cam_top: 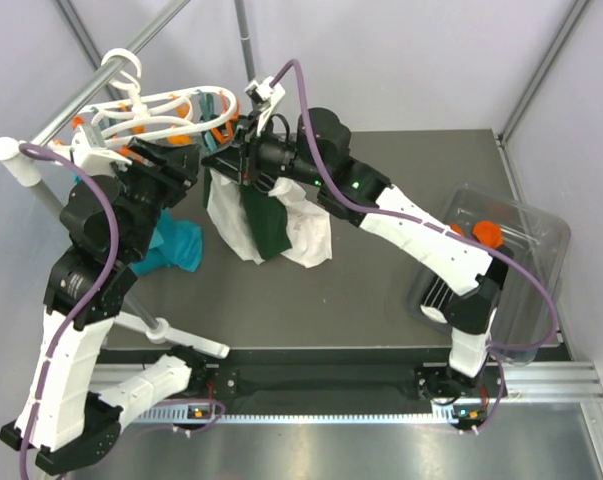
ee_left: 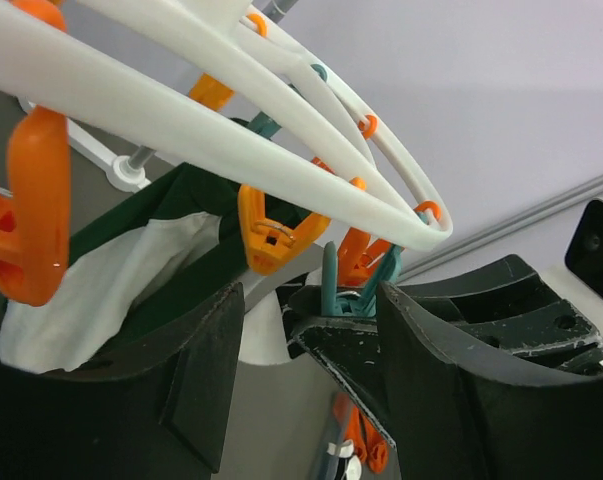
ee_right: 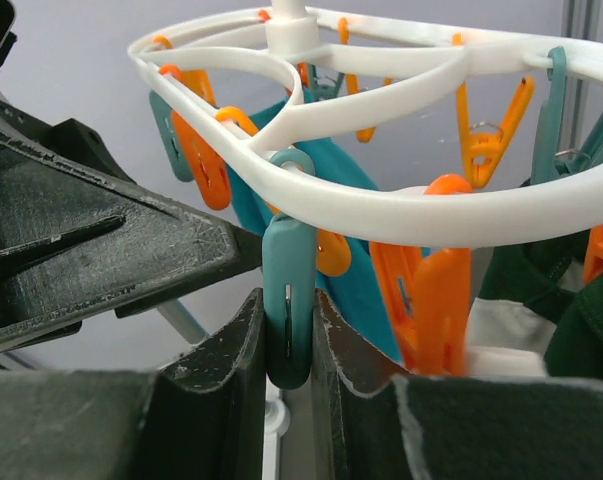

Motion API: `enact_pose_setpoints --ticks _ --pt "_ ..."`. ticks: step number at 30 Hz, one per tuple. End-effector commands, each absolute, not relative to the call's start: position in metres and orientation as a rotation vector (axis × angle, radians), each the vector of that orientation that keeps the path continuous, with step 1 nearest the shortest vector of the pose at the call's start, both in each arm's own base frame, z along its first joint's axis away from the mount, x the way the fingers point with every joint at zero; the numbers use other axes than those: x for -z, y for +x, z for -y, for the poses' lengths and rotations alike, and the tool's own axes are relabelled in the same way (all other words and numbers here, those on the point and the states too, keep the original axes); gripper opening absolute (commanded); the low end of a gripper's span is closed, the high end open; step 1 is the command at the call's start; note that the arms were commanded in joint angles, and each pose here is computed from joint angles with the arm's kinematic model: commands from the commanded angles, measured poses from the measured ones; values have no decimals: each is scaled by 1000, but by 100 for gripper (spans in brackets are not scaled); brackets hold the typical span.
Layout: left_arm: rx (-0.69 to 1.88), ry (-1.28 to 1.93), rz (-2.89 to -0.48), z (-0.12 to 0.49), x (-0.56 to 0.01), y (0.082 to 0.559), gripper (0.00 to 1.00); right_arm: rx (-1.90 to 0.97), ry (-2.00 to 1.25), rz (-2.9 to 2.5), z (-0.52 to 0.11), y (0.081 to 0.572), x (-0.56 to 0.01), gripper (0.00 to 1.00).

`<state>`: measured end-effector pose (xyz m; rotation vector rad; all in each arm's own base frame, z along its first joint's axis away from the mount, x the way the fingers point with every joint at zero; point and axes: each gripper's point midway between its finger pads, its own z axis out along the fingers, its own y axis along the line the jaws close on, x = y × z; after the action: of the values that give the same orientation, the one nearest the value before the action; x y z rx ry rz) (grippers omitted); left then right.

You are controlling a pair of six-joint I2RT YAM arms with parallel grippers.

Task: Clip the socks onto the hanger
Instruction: Open the clamp at the hanger.

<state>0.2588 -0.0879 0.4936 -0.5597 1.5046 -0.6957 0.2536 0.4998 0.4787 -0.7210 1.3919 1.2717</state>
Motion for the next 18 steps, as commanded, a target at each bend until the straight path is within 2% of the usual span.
enact_pose_setpoints --ticks 1,9,13,18 --pt "775 -587 -1474 94 -506 259 60 -1339 -773 -1349 -482 231 -507 0" --pt "877 -541 -1441 109 -510 258 63 -1357 -784 -1343 -482 229 -508 0" --pt "850 -558 -1454 108 -506 264 69 -1371 -792 -1331 -480 225 -511 0" --pt "836 -553 -1436 109 -510 272 68 -1376 -803 -1332 -481 222 -510 0"
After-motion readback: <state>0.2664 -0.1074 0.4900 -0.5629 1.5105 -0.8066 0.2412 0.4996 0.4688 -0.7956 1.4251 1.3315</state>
